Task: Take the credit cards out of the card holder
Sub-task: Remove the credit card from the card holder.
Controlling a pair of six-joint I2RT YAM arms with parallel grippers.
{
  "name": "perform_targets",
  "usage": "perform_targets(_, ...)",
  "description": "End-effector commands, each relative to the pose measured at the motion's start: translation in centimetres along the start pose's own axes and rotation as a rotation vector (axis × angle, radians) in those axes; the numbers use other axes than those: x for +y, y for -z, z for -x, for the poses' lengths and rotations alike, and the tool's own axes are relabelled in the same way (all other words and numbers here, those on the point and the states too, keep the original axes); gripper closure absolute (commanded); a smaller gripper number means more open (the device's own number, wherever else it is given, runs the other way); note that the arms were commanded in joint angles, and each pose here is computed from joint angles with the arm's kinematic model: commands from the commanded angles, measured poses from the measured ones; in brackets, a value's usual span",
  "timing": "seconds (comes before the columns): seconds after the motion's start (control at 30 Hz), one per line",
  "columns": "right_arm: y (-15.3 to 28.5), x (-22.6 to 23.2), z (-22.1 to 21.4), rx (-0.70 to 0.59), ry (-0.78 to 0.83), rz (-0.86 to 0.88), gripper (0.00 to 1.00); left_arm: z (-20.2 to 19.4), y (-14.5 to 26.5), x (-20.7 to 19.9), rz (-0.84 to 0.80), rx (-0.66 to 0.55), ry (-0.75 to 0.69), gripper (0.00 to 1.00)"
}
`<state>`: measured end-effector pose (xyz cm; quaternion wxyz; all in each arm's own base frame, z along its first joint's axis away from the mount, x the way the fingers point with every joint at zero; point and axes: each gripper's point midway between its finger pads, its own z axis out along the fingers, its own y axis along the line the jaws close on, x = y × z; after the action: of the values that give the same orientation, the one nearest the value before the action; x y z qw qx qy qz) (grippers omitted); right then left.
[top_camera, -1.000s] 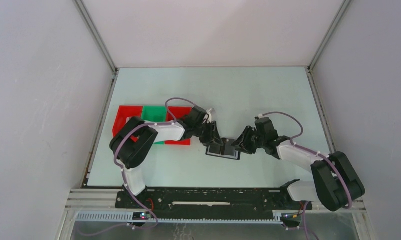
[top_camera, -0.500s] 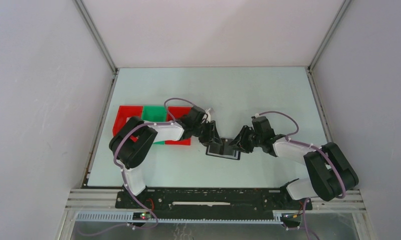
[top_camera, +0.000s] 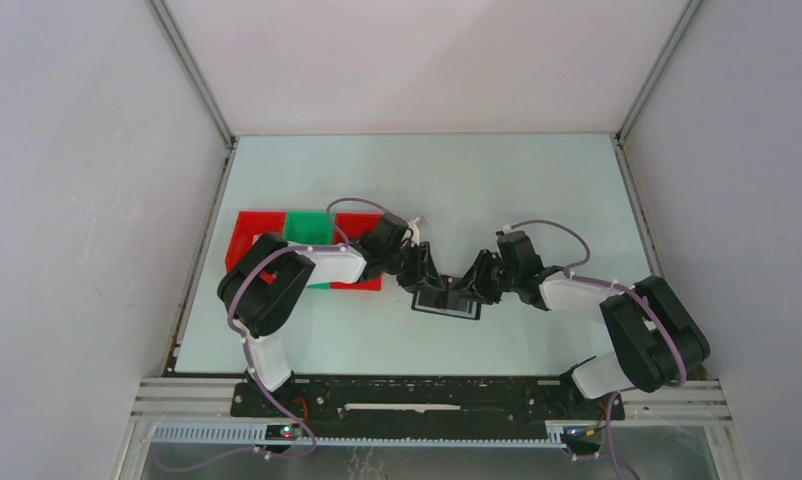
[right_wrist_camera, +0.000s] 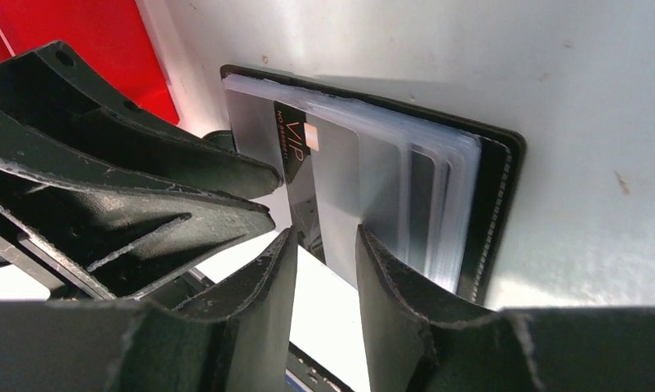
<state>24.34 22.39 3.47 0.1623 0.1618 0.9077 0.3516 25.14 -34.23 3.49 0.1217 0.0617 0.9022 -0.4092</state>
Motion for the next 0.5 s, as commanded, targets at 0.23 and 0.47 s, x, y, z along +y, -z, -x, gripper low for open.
perform_targets(0.23, -1.6, -2.8, -1.1, 0.031, -0.001, -0.098, 0.58, -1.6, 0.4, 2.2, 0.050, 0.014, 0.036, 0.58)
perform_targets(0.47, -1.4, -3.6, -0.8, 0.020, -0.002, -0.124, 0.58, -1.5, 1.2, 3.9, 0.156, -0.004, 0.009, 0.50)
